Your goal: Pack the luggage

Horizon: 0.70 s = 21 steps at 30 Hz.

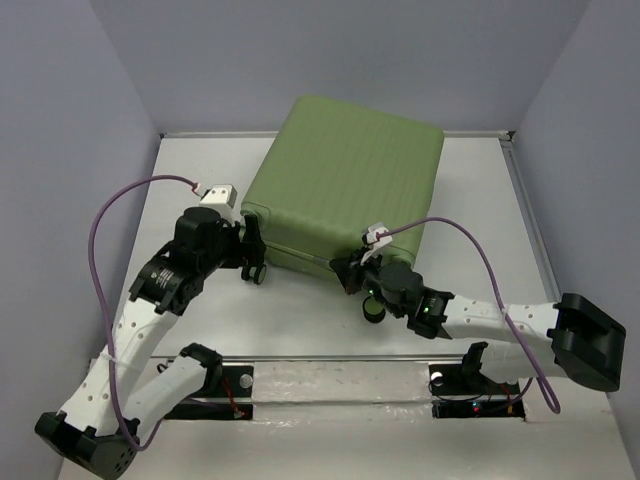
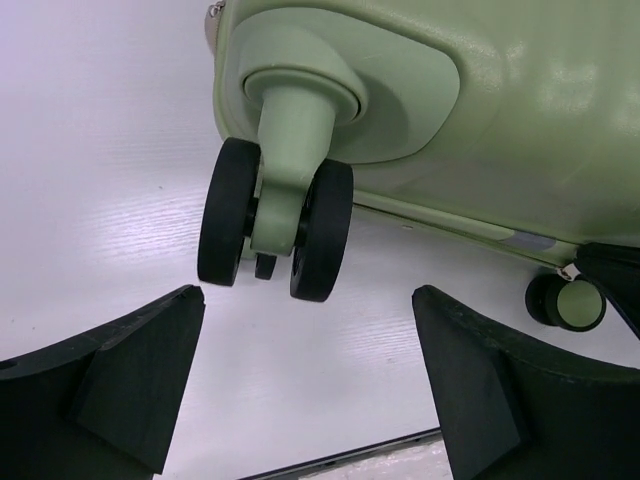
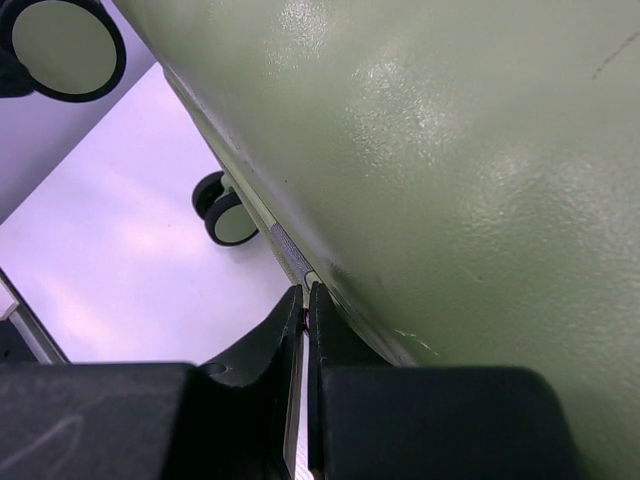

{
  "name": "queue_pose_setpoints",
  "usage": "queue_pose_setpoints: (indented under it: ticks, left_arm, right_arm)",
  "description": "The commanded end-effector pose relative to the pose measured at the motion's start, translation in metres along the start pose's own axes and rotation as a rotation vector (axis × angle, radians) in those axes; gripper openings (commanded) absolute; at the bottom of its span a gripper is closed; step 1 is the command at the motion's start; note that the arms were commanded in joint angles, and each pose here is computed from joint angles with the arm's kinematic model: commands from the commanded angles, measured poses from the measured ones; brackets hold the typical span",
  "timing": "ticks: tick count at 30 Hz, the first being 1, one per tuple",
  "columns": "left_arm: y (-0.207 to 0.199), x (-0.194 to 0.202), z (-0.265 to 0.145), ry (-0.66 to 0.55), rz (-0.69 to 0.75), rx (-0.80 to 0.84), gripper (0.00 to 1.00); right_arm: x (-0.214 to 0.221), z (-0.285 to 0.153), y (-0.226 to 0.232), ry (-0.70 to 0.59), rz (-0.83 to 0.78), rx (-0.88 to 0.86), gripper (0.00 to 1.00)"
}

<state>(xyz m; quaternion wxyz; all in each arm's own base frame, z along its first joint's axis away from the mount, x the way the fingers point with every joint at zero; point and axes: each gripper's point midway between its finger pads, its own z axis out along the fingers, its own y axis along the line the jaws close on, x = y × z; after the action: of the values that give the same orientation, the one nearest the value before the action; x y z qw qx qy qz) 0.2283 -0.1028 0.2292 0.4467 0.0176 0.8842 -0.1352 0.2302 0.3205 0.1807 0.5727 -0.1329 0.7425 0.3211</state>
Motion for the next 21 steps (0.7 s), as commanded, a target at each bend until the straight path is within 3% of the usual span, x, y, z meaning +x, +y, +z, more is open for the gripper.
queue_pose_setpoints:
  ticks: [1, 6, 9, 10, 12, 13, 15, 21]
  left_arm:
    - [-0.017, -0.013, 0.015, 0.000, 0.062, 0.088, 0.96]
    - [-0.016, -0.019, 0.035, 0.005, 0.087, 0.066, 0.86]
    - [-0.022, -0.022, 0.041, 0.000, 0.091, 0.097, 0.65]
    - [-0.028, -0.026, 0.043, -0.009, 0.092, 0.126, 0.49]
    - [-0.035, -0.030, 0.044, -0.019, 0.091, 0.157, 0.36]
    - [-0.040, -0.035, 0.045, -0.031, 0.088, 0.179, 0.23]
    - [-0.048, -0.041, 0.045, -0.044, 0.080, 0.216, 0.08]
    - [-0.139, -0.040, 0.022, -0.051, -0.022, 0.614, 0.06]
  right_arm:
    - [0.025, -0.004, -0.019, 0.074, 0.029, 0.036, 0.07]
    - [0.026, -0.006, -0.015, 0.076, 0.036, 0.013, 0.07]
    - [0.025, -0.007, -0.014, 0.075, 0.038, 0.006, 0.07]
    - [0.026, -0.007, -0.014, 0.076, 0.034, 0.006, 0.07]
    - [0.025, -0.006, -0.014, 0.076, 0.032, 0.003, 0.07]
    - [0.026, -0.006, -0.013, 0.078, 0.030, 0.001, 0.07]
    - [0.026, -0.006, -0.012, 0.080, 0.029, -0.005, 0.07]
    - [0.032, -0.015, -0.011, 0.108, 0.036, -0.031, 0.07]
